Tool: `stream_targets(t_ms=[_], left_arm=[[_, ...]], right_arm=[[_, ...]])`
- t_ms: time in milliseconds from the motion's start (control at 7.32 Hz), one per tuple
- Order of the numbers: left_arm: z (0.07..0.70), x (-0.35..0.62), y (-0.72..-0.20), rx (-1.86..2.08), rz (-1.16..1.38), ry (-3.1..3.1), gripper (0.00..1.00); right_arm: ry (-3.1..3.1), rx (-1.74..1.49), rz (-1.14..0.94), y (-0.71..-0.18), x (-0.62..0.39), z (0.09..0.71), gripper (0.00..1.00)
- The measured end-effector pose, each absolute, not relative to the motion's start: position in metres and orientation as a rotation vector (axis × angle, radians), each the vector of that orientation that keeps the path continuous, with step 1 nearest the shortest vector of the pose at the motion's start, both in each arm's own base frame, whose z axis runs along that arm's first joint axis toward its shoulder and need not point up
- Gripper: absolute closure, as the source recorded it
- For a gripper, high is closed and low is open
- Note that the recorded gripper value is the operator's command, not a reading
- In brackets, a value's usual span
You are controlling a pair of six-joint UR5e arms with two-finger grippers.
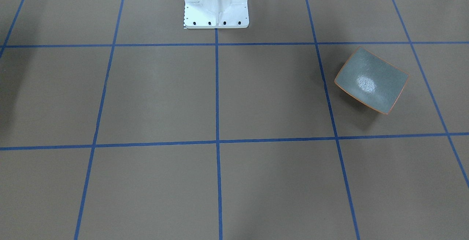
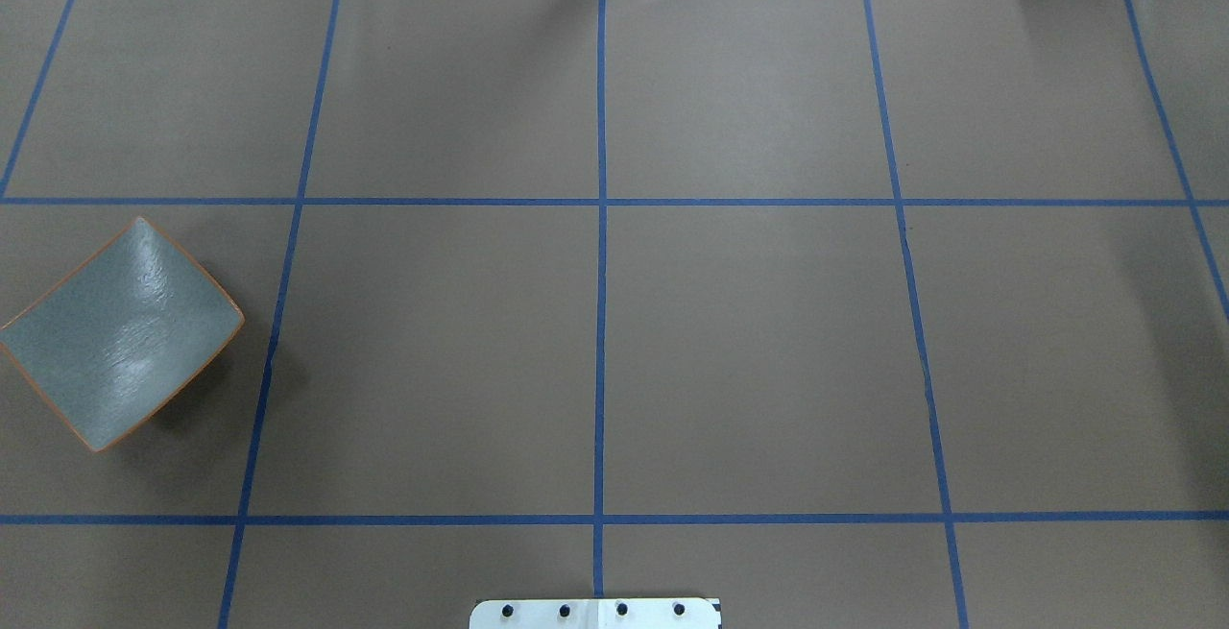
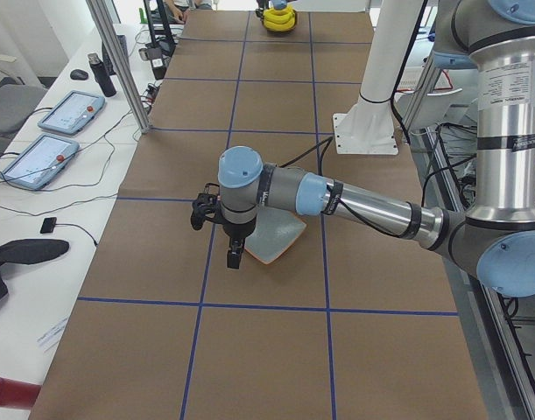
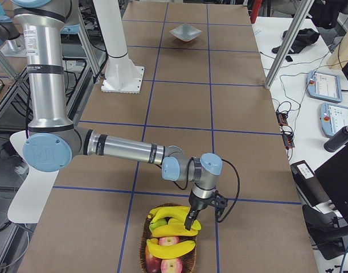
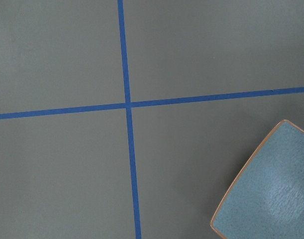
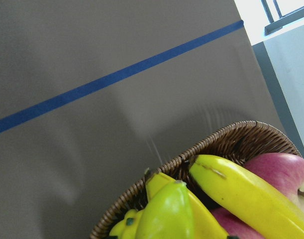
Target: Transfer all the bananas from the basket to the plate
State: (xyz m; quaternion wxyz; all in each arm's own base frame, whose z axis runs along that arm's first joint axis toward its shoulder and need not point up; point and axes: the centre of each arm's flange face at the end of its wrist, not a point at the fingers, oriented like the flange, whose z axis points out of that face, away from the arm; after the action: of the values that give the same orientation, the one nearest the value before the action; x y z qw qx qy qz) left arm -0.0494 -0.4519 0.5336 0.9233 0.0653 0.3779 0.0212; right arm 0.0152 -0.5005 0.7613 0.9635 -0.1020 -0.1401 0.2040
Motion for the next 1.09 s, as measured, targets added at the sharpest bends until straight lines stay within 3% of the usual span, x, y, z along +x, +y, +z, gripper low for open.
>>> stream_targets(t_ms=[137,546,1093], left_arm=[[0.533,-0.049,-0.449,0.134,0.044,0.776,0.0],[0.529,-0.049,-0.443,0.139,0.047,0.784,0.0],[0.525,-0.046,-0.439,0.135,0.049,0.835,0.0]], right_arm=[[-0.282,-0.209,0.41,-0.499,0.015,0.763,0.55],[-0.28,-0.218,0.406,-0.493,0.016,0.768,1.0],[-0.305,-0.177,0.39,-0.506,0.014,0.743,1.0]])
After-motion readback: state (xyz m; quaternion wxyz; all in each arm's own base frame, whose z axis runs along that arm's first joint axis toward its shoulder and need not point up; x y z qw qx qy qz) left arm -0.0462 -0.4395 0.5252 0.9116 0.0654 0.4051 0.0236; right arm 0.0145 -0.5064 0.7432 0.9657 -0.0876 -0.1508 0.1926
